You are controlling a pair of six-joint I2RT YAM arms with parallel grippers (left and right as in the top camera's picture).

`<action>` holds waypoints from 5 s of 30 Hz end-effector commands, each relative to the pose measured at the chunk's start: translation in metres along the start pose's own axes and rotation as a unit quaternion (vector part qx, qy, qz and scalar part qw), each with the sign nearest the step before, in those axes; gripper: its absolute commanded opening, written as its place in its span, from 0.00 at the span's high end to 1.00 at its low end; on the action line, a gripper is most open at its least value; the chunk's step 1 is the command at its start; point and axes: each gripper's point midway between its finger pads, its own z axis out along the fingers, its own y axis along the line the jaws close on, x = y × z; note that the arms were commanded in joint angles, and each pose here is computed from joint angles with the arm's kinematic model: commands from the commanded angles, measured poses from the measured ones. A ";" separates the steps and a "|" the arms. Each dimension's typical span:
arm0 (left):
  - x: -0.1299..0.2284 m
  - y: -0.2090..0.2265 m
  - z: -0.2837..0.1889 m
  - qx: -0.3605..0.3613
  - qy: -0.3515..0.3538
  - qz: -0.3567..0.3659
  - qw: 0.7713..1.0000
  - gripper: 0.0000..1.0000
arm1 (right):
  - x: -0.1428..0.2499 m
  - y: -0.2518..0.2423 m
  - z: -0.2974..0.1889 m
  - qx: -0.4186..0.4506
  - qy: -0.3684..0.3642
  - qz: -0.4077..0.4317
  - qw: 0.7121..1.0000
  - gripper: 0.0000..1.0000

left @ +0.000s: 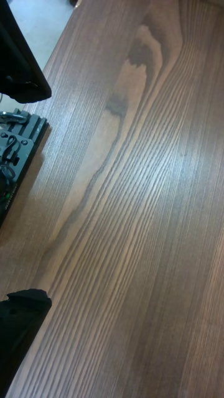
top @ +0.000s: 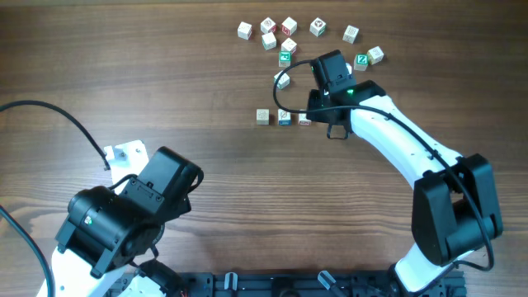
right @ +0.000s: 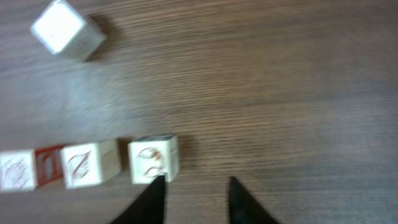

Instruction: Form a horizontal line

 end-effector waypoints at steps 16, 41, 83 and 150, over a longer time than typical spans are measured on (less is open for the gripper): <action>-0.002 0.003 0.001 -0.008 -0.005 -0.006 1.000 0.00 | 0.038 -0.007 0.071 0.020 0.044 0.089 0.995 0.95; -0.002 0.003 0.001 -0.008 -0.005 -0.006 1.000 0.00 | 0.028 0.045 0.064 -0.163 0.050 -0.083 0.982 0.94; -0.002 0.003 0.001 -0.008 -0.005 -0.006 1.000 0.00 | 0.033 0.187 -0.012 -0.307 0.022 -0.066 0.949 0.93; -0.002 0.003 0.001 -0.008 -0.005 -0.006 1.000 0.00 | 0.034 0.005 0.042 0.067 0.036 0.198 0.977 0.95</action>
